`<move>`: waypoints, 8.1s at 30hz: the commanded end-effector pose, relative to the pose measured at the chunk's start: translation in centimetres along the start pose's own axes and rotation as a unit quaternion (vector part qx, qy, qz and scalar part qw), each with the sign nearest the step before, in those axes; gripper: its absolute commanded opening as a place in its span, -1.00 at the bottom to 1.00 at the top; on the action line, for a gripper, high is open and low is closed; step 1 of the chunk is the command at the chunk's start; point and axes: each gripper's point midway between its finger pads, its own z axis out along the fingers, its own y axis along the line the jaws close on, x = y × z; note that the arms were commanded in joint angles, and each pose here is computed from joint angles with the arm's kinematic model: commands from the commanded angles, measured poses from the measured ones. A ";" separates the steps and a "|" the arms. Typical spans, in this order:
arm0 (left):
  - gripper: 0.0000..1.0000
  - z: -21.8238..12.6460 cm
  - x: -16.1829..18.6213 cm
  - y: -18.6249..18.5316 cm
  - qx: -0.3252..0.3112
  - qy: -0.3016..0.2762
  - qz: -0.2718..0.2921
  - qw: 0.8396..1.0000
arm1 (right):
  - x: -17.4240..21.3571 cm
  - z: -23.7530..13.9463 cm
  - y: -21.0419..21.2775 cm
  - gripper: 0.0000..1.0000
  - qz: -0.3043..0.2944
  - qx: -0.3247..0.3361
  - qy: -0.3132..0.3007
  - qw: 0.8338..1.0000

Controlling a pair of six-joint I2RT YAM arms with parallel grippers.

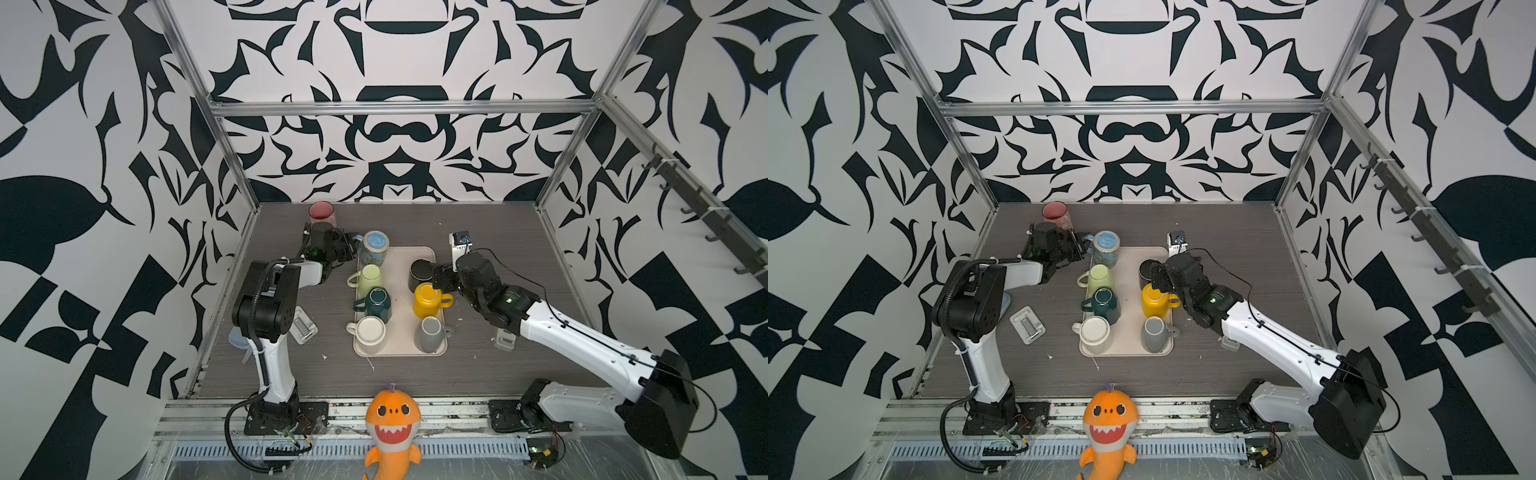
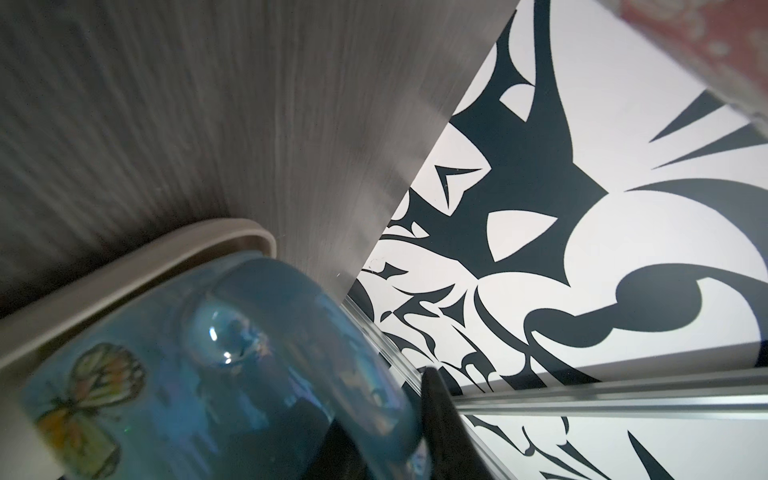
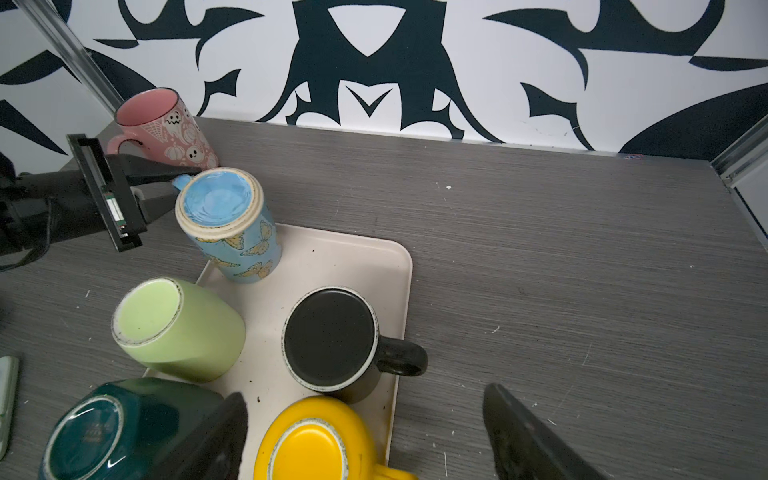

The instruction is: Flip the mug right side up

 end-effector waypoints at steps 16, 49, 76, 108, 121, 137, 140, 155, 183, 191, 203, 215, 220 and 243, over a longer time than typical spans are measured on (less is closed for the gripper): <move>-1.00 -1.4 5.9 -7.5 0.091 0.066 0.142 0.983 | -0.5 -0.2 0.0 0.79 0.016 -0.004 -0.010 1.000; -1.00 -4.6 15.4 -11.0 0.078 0.142 0.502 0.849 | -0.7 0.5 0.5 0.78 0.009 -0.007 -0.005 1.000; -1.00 -11.4 23.9 -7.2 0.145 0.031 0.862 0.485 | -6.7 -1.4 2.7 0.64 0.028 -0.110 0.012 0.993; -1.00 -11.0 24.8 -1.9 0.104 -0.103 0.987 0.064 | -14.4 -3.3 7.4 0.65 0.011 -0.306 0.105 0.946; -1.00 -9.7 24.4 -1.1 0.078 -0.103 0.992 0.007 | -13.1 -1.8 8.4 0.55 0.017 -0.327 0.160 0.931; -1.00 -9.1 25.7 -1.6 0.084 -0.076 0.993 0.018 | -10.7 -0.7 8.9 0.45 0.021 -0.332 0.199 0.922; -1.00 -9.1 26.1 -1.6 0.090 -0.069 0.993 0.019 | -10.2 -0.4 8.9 0.43 0.019 -0.328 0.205 0.922; -1.00 -9.2 26.7 -1.6 0.099 -0.058 0.993 0.026 | -8.7 1.4 9.6 0.36 0.015 -0.316 0.235 0.919; -1.00 -9.0 26.5 -3.1 0.092 -0.100 0.990 0.039 | -6.6 3.1 9.6 -1.00 0.001 -0.276 0.260 0.925; -0.85 -8.8 25.7 -3.8 0.072 -0.122 0.989 0.051 | -7.1 2.8 9.1 -1.00 0.000 -0.263 0.236 0.935; -0.21 -9.2 24.9 -4.9 0.051 -0.155 0.985 0.058 | -7.8 2.8 8.5 -1.00 0.004 -0.244 0.213 0.946; 0.00 -10.8 24.4 -5.7 0.045 -0.178 0.981 0.059 | -10.0 3.6 7.0 -1.00 0.016 -0.203 0.175 0.963; 0.01 -12.1 24.2 -6.1 0.042 -0.190 0.979 0.059 | -11.5 4.2 6.6 -1.00 0.024 -0.189 0.151 0.970; 0.09 -19.1 17.1 -10.6 -0.030 -0.250 0.925 0.283 | -15.2 10.3 9.9 -1.00 0.009 -0.154 0.081 0.985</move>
